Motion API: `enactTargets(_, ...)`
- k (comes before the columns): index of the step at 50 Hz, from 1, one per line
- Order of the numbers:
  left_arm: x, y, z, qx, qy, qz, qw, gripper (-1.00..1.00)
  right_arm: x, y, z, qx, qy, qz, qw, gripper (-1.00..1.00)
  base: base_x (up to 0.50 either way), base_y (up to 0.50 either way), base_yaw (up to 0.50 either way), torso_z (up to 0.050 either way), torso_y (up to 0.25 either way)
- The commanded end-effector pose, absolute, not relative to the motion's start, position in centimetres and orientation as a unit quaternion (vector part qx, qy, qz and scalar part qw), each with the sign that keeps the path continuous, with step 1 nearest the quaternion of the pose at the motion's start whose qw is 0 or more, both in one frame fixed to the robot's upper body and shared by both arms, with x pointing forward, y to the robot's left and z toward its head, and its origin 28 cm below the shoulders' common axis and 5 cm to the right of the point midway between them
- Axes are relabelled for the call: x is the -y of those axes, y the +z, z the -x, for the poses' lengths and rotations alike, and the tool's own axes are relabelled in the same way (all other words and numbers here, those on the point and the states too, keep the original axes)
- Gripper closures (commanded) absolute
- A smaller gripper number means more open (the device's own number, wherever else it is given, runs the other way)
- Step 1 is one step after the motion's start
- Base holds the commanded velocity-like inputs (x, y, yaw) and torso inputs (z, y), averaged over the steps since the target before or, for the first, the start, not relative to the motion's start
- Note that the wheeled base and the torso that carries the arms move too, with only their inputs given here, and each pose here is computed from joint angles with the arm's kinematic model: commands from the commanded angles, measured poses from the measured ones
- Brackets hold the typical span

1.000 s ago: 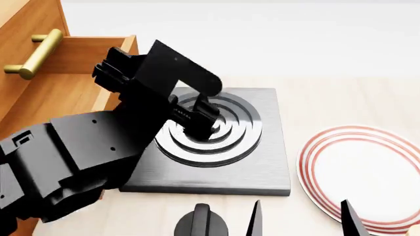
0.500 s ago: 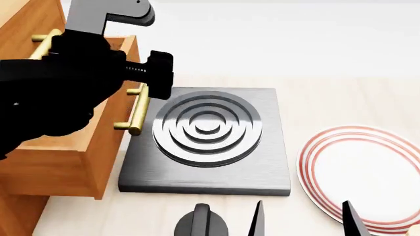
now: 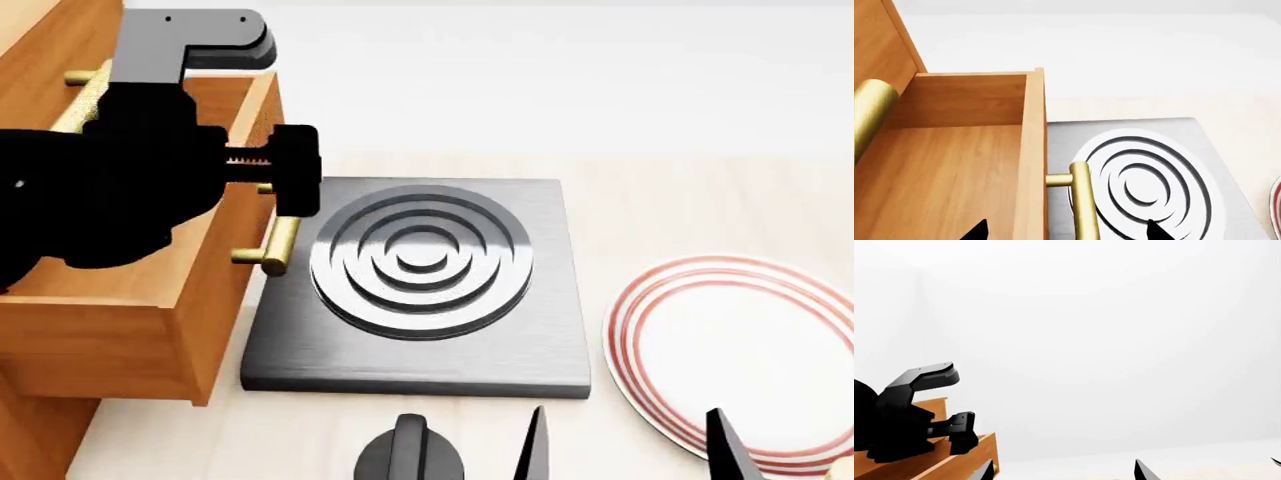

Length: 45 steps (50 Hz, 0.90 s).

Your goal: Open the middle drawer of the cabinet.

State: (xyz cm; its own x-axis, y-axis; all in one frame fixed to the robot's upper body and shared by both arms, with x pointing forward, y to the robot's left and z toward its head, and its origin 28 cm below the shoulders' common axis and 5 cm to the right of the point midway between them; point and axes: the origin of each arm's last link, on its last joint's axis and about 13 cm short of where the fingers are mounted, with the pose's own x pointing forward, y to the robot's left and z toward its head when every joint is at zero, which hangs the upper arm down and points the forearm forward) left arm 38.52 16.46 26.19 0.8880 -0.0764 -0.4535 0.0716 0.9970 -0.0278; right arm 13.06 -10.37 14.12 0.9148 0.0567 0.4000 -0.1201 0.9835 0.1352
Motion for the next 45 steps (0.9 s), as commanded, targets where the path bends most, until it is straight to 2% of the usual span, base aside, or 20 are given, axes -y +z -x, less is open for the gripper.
enactTargets(1,-16.4,25.1,-38.5,-0.272,-0.043,0.002,0.961,-1.00,10.4,14.1,-13.1,0.201,0.046,-0.079,0.975,-1.00,0.00,0.00,0.00,0.000,0.000)
enactTargets(17,-16.9,24.5,-38.4,-0.296,-0.027,0.004,0.955,-1.00,10.4,14.1,-13.1,0.200,0.046,-0.078,0.976,-1.00,0.00,0.00,0.00,0.000,0.000)
enactTargets(45,-15.9,23.8,-37.8,-0.321,-0.070,0.025,0.944,-1.00,10.3,14.0,-13.1,0.199,0.047,-0.077,0.976,-1.00,0.00,0.00,0.00,0.000,0.000)
